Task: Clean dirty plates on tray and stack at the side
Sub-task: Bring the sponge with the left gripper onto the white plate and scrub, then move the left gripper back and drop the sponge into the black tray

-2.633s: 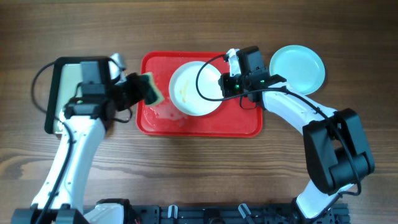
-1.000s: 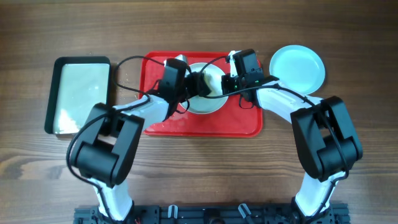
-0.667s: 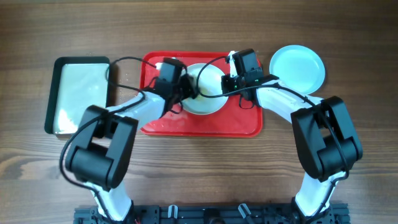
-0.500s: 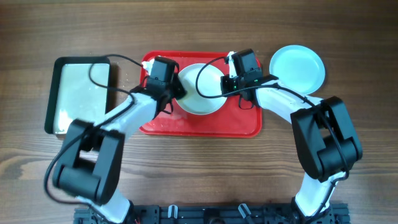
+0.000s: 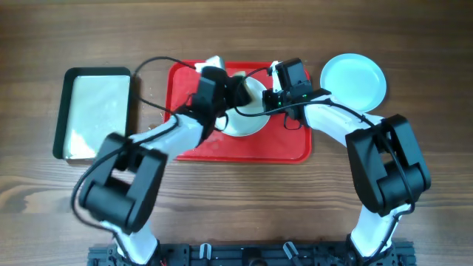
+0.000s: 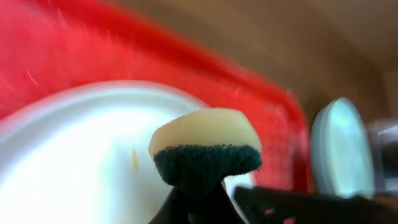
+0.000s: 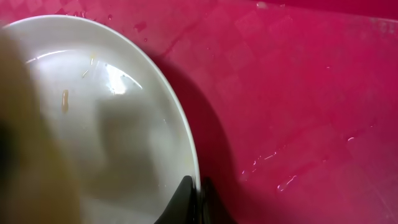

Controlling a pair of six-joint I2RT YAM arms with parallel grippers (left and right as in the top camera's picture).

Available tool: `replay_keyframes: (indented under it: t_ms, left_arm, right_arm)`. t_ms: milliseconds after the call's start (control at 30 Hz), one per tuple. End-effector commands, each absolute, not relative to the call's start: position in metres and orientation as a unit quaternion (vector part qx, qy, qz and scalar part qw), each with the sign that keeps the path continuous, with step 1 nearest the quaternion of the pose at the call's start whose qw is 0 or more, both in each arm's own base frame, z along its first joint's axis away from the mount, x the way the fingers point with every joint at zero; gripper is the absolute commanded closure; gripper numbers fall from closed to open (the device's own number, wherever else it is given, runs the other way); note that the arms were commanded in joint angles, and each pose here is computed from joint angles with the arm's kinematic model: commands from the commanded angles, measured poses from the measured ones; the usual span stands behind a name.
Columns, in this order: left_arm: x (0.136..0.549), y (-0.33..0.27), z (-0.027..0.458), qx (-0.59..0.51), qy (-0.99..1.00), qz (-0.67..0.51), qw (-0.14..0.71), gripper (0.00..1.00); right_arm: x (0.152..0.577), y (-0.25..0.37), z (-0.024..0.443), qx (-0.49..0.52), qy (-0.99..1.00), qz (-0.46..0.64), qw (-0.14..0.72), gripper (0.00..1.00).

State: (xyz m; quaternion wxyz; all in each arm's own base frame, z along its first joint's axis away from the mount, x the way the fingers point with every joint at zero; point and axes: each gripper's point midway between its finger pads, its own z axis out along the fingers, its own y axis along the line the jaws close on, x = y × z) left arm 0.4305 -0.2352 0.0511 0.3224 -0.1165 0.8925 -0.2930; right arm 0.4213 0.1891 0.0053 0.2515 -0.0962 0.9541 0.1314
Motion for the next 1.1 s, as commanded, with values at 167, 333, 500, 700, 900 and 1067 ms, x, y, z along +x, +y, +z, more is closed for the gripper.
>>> replay_keyframes:
  t_ms: [167,333,500,700,900,1067]
  left_arm:
    - [0.439,-0.194,-0.002,-0.159,0.910,-0.206,0.323,0.96]
    - [0.450,-0.152,-0.005,-0.196,0.908,-0.182,0.322,0.96]
    - [0.453,-0.117,0.020,-0.229,0.901,-0.170,0.327,0.96]
    - [0.449,-0.108,0.092,-0.231,0.881,-0.188,0.368,0.96]
    - [0.421,-0.065,0.180,-0.270,0.842,-0.130,0.448,0.96]
    - [0.373,0.001,0.211,-0.331,0.821,-0.025,0.464,0.96]
  right_arm:
    - [0.409,0.172,-0.016,-0.086,0.966,0.097,0.222,0.96]
    - [0.405,0.171,-0.018,-0.088,0.968,0.094,0.214,0.96]
    - [0.406,0.164,-0.019,-0.085,0.970,0.075,0.216,0.96]
    - [0.409,0.160,-0.018,-0.082,0.969,0.063,0.224,0.96]
    - [0.421,0.170,0.028,-0.145,0.948,0.060,0.277,0.96]
    - [0.438,0.173,0.121,-0.233,0.891,-0.007,0.390,0.96]
